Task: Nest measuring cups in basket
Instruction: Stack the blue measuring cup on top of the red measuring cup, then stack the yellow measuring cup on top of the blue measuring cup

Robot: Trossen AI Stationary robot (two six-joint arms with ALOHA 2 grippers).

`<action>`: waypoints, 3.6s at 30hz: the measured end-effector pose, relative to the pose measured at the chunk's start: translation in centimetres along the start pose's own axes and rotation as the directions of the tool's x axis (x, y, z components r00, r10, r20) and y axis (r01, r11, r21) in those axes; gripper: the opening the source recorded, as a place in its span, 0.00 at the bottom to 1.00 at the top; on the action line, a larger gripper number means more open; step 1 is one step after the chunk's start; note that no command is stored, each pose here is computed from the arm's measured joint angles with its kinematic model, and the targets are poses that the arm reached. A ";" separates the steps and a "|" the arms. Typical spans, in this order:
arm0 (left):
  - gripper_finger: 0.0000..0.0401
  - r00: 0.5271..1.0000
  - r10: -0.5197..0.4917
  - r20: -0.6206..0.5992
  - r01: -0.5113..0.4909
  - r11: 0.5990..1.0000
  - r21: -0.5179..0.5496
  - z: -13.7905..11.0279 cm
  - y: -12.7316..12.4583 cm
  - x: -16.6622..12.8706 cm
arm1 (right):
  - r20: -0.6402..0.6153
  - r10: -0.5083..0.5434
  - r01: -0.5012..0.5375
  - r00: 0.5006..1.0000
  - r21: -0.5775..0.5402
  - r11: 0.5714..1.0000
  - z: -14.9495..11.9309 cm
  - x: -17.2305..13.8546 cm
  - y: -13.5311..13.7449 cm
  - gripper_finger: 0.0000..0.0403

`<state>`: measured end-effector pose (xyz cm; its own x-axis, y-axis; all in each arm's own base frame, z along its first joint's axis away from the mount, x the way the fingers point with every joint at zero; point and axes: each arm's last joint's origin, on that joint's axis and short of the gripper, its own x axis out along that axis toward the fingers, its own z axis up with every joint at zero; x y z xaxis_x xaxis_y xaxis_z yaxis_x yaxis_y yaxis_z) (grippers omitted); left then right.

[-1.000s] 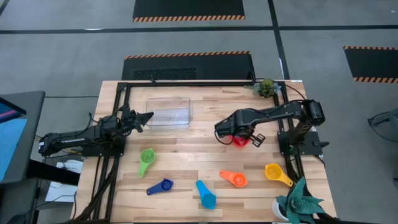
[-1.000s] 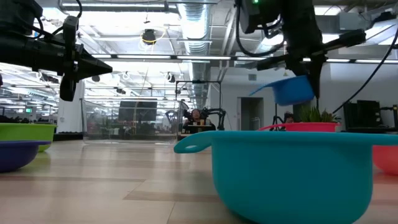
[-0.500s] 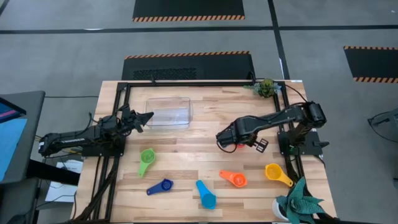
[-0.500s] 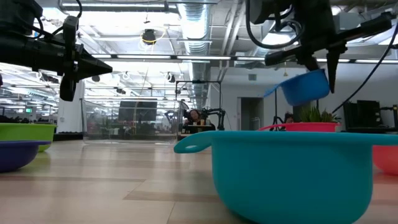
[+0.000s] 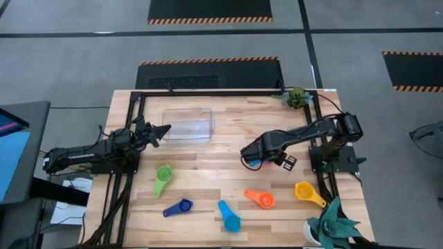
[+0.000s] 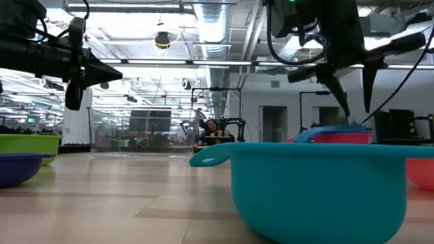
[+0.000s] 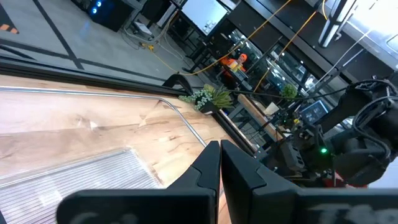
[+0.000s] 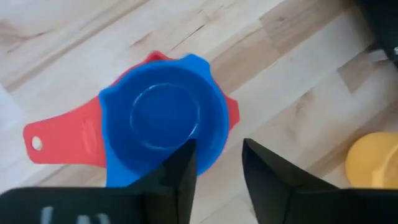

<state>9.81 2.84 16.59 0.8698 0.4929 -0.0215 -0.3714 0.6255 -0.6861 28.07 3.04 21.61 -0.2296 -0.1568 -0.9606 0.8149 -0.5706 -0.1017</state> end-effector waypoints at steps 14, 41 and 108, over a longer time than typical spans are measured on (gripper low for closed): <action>0.00 1.000 0.000 0.001 0.000 1.000 0.000 0.0 0.0 0.0 | -0.093 0.226 -0.243 0.970 -0.482 0.842 -2.1 -3.4 0.3 0.51; 0.00 0.993 0.039 0.108 -0.038 0.999 -0.013 0.6 -0.2 0.0 | 0.143 0.810 0.012 0.569 -0.986 0.165 -4.3 -9.9 -0.8 0.40; 0.00 0.816 -0.479 -0.325 0.572 0.753 0.326 8.4 -16.6 12.8 | -0.110 -0.182 -0.118 0.977 -0.992 -0.035 -2.0 6.2 -14.0 0.58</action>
<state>24.39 3.86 33.78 0.9928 -0.0938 0.0745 0.1117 0.9499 -0.2918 16.27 11.62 16.54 -0.3145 0.0394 -0.9484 0.5266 0.8386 -0.1398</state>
